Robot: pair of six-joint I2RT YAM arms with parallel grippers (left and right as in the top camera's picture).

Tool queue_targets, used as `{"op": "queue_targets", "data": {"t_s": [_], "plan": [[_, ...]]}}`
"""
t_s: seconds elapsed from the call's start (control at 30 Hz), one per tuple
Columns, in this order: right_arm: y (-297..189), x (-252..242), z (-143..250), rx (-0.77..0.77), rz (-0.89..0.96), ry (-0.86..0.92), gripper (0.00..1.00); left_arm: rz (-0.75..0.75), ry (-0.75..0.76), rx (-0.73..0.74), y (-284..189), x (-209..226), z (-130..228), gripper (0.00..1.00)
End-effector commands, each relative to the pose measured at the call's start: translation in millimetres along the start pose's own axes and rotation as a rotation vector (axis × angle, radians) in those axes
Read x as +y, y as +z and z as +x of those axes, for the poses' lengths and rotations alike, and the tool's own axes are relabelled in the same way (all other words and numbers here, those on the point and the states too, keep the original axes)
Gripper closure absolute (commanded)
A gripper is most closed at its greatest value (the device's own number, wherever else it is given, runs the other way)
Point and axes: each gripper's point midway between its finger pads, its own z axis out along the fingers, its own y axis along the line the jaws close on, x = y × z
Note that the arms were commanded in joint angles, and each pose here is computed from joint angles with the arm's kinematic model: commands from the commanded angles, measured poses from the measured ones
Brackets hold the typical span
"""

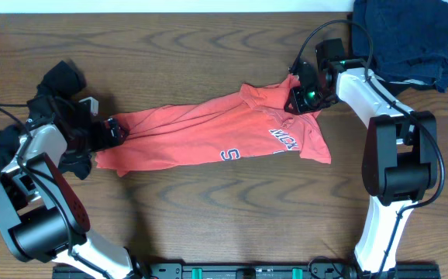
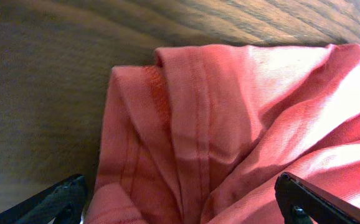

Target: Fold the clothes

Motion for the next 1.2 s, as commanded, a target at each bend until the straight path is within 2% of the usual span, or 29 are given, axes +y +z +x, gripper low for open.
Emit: {"op": "queue_targets", "data": {"t_s": [0.0,0.17,0.27,0.37,0.53,0.57,0.83,1.0,1.17], "plan": [[5.6,-1.8,2.6,0.011,0.013,-0.016,0.73,0.02,0.042,0.074,20.0,-9.0,15.9,0.0],[5.6,-1.7,3.6,0.015,0.013,-0.015,0.73,0.023,0.093,0.102,28.3,-24.6,18.6,0.11],[5.5,-1.7,3.9,0.016,0.012,-0.014,0.73,-0.024,0.109,0.128,30.8,-21.8,23.1,0.21],[5.5,-1.6,4.0,0.016,0.012,-0.014,0.73,-0.08,0.097,0.151,30.0,-12.9,27.6,0.43],[5.5,-1.5,4.6,0.018,0.012,-0.013,0.74,-0.153,0.029,0.127,27.5,0.0,21.1,0.9],[5.5,-1.5,4.8,0.019,0.012,-0.013,0.74,-0.155,0.014,0.116,26.1,0.1,17.6,0.94],[5.4,0.4,9.0,0.036,0.001,-0.006,0.73,-0.167,-0.072,0.04,-7.3,-13.9,-10.9,0.94],[5.1,11.2,7.8,0.029,-0.061,-0.005,0.74,-0.279,-0.09,0.012,-49.1,-13.7,-14.4,0.94],[4.8,20.3,7.3,0.025,-0.109,-0.005,0.75,-0.312,-0.096,-0.069,-83.6,-22.5,-22.7,0.94]]}}
